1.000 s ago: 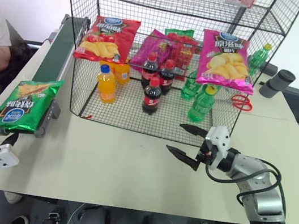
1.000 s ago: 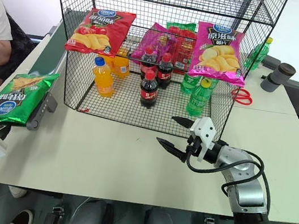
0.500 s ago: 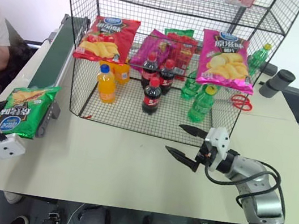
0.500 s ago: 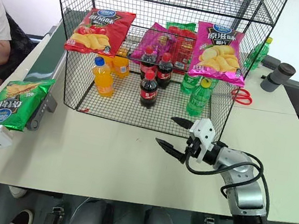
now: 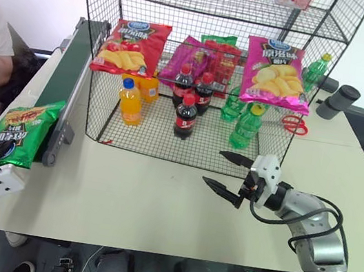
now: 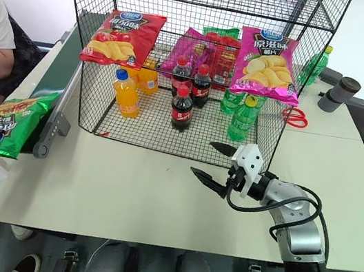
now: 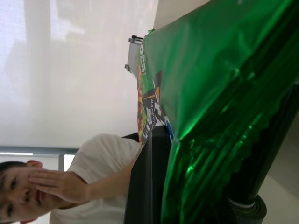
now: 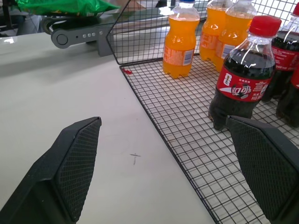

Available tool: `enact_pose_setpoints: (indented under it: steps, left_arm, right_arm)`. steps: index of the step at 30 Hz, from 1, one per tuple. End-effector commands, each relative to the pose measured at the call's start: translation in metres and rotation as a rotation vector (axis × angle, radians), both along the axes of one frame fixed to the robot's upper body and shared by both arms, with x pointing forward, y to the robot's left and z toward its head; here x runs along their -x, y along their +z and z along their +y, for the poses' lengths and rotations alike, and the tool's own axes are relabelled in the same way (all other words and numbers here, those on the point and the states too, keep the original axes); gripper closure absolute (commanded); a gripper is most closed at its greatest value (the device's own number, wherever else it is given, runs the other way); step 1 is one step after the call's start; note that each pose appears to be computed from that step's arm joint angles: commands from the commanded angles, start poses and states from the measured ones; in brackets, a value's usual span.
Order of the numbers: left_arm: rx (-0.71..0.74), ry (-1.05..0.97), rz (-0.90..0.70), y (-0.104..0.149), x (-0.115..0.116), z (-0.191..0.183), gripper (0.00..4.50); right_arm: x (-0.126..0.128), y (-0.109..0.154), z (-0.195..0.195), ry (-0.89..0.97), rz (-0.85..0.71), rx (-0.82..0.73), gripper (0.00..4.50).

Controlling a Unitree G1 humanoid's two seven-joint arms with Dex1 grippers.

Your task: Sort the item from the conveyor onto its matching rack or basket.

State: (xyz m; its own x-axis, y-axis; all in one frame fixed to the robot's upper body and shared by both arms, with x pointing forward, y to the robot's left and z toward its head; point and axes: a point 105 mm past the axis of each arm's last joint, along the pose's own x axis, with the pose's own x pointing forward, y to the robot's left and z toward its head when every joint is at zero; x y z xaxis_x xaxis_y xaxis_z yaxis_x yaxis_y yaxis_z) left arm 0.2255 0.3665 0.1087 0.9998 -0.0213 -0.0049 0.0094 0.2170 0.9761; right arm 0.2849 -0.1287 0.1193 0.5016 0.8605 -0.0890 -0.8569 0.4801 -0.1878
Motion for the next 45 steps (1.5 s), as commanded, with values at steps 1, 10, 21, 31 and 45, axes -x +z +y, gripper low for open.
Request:
enact_pose_setpoints:
  steps: [1,10,21,31,45]
  left_arm:
    - [0.058,-0.007,-0.114,0.036,-0.003,0.002,4.47]
    - [0.369,-0.404,-0.125,0.114,0.001,-0.048,4.47]
    - [0.928,-0.737,0.368,0.126,0.013,-0.113,4.47]
    - [1.451,-0.984,0.943,0.114,0.011,-0.181,4.47]
    - [1.691,-1.271,1.490,0.116,-0.028,-0.233,4.47]
  right_arm:
    - [0.000,0.012,-0.003,0.000,-0.046,-0.008,0.00]
    - [-0.006,0.012,-0.017,-0.031,-0.042,-0.006,0.00]
    - [-0.012,0.013,-0.033,-0.063,-0.041,-0.006,0.00]
    - [0.026,0.033,-0.058,-0.067,0.094,-0.118,0.00]
    - [0.067,0.067,-0.047,0.004,0.230,-0.285,0.00]
